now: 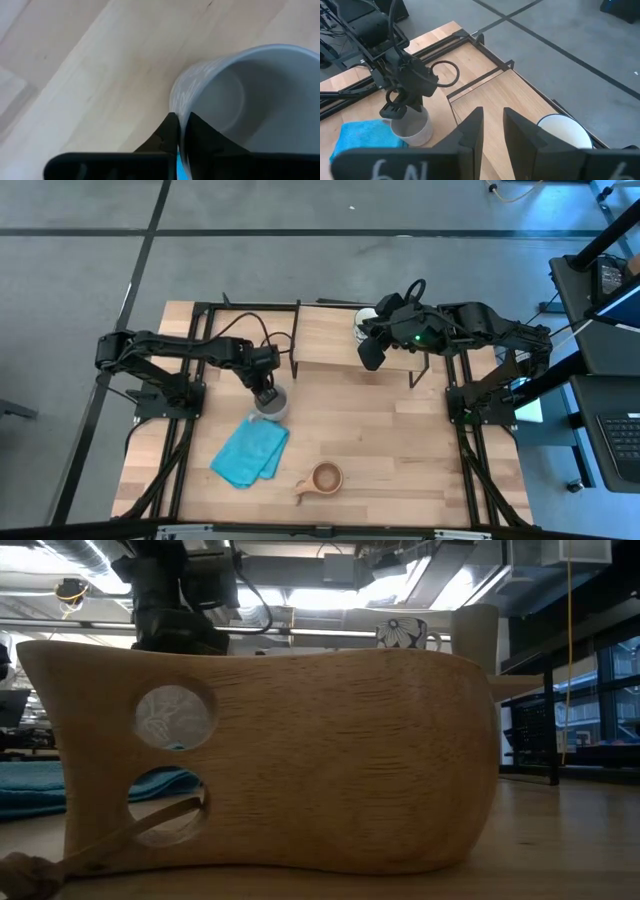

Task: Stack small to large cups/mugs on shelf
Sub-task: Put the gray mug on the shelf

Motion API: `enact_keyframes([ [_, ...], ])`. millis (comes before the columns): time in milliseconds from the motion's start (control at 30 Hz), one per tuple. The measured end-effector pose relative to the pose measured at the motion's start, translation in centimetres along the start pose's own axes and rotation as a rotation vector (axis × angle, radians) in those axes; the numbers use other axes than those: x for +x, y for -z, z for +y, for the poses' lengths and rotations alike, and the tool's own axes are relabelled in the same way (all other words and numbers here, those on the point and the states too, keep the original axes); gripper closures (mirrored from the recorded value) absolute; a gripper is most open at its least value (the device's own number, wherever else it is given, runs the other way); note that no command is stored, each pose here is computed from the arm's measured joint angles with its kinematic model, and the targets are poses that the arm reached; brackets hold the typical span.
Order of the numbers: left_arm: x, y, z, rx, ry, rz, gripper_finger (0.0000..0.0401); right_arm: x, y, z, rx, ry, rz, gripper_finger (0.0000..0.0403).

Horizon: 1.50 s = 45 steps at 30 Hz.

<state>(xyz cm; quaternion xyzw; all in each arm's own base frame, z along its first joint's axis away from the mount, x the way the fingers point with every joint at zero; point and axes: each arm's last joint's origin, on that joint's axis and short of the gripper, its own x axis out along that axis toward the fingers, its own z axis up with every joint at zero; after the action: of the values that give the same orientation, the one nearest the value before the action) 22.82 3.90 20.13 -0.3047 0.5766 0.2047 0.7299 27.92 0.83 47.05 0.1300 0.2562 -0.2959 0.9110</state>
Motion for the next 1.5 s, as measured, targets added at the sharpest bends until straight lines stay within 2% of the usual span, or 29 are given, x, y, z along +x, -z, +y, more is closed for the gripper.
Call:
enact_keyframes([
  [167,-0.1,0.2,0.1,-0.107,-0.038,0.002,0.0389,0.0,0.0,0.0,-0.001,0.0,0.0,0.0327],
  [400,-0.5,0.3,0.6,-0.3,-0.13,-0.087,0.0389,0.0,0.0,0.0,-0.002,0.0,0.0,0.0327],
  [633,-1.2,1.0,1.2,-0.389,-0.168,-0.071,0.0385,0.0,0.0,-0.1,-0.002,0.021,-0.012,0.0327],
  [867,-1.3,1.0,0.9,-0.413,-0.131,-0.065,0.0379,0.0,-0.1,-0.1,-0.004,0.024,-0.013,0.0327],
  [1200,-1.4,1.2,0.4,-0.413,-0.112,-0.074,0.0337,0.1,-0.2,-0.3,-0.001,0.032,-0.014,0.0327],
  [1500,-5.1,0.9,-0.1,-0.322,-0.026,-0.209,0.0329,0.4,-0.4,-0.8,0.008,0.049,-0.015,0.0327],
])
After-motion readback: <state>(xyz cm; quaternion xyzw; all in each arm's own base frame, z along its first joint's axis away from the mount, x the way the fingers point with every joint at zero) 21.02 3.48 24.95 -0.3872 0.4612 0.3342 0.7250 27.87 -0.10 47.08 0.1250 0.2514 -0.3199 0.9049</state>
